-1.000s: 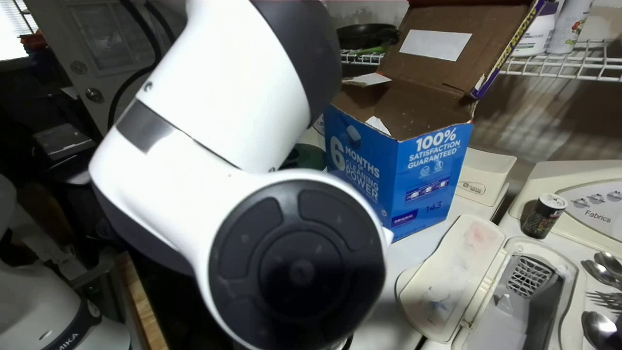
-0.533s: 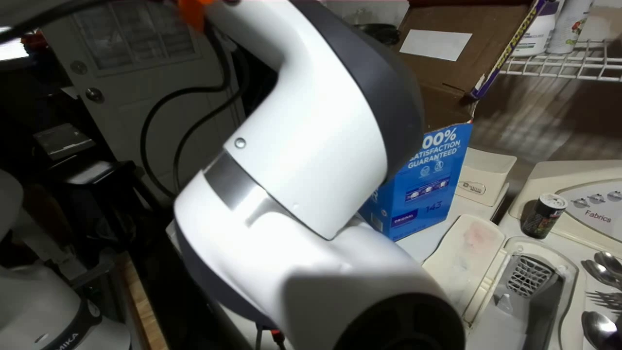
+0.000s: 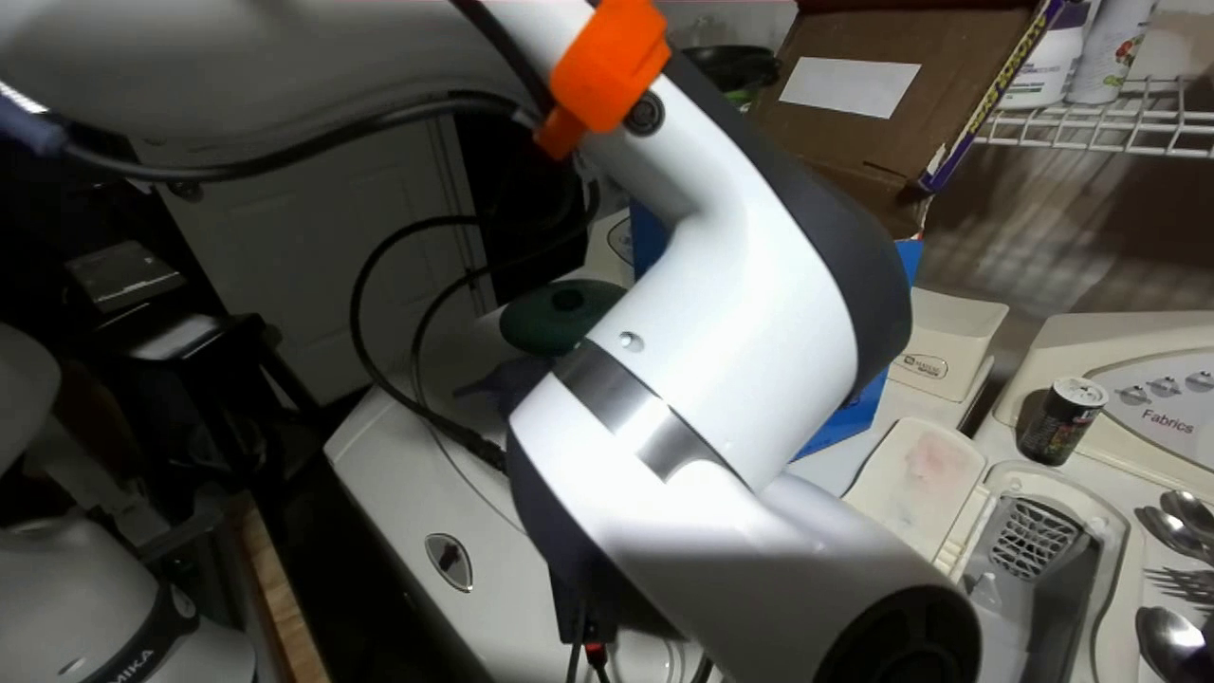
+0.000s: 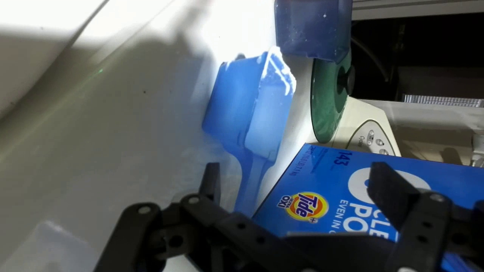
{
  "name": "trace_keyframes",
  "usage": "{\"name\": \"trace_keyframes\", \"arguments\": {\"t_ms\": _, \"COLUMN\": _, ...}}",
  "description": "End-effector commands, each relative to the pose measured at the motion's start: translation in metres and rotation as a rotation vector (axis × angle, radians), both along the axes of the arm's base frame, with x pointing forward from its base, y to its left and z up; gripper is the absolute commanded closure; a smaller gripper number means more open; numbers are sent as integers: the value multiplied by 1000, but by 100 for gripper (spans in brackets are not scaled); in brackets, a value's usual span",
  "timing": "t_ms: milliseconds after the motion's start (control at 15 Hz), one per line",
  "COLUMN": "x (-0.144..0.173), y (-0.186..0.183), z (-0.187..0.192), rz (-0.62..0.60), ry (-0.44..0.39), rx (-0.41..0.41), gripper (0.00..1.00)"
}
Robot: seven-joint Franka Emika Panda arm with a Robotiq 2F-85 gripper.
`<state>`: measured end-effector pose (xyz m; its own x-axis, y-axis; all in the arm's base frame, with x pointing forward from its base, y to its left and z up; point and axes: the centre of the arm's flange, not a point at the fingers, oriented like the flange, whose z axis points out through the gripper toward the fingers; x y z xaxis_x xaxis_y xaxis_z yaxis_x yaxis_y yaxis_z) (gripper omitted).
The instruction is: Pour the contents in the blue item into the box
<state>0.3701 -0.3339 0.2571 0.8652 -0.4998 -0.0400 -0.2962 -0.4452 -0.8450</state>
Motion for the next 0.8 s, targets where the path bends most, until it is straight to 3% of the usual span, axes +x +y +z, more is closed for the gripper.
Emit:
{"name": "trace_keyframes", "arguments": {"t_ms": 0, "x": 23, "y": -12, "z": -13, "rz": 14, "ry": -13, "rx": 31, "gripper": 0}}
{"name": "trace_keyframes", "arguments": {"t_ms": 133, "x": 30, "y": -12, "z": -18, "rz": 24, "ry": -12, "rx": 34, "gripper": 0}}
{"name": "trace_keyframes", "arguments": {"t_ms": 200, "x": 34, "y": -12, "z": -20, "rz": 30, "ry": -12, "rx": 37, "gripper": 5}}
{"name": "trace_keyframes", "arguments": {"t_ms": 333, "x": 40, "y": -11, "z": -24, "rz": 39, "ry": -11, "rx": 40, "gripper": 29}}
{"name": "trace_keyframes", "arguments": {"t_ms": 400, "x": 43, "y": -11, "z": -25, "rz": 43, "ry": -11, "rx": 40, "gripper": 31}}
{"name": "trace_keyframes", "arguments": {"t_ms": 733, "x": 53, "y": -9, "z": -34, "rz": 59, "ry": -13, "rx": 53, "gripper": 67}}
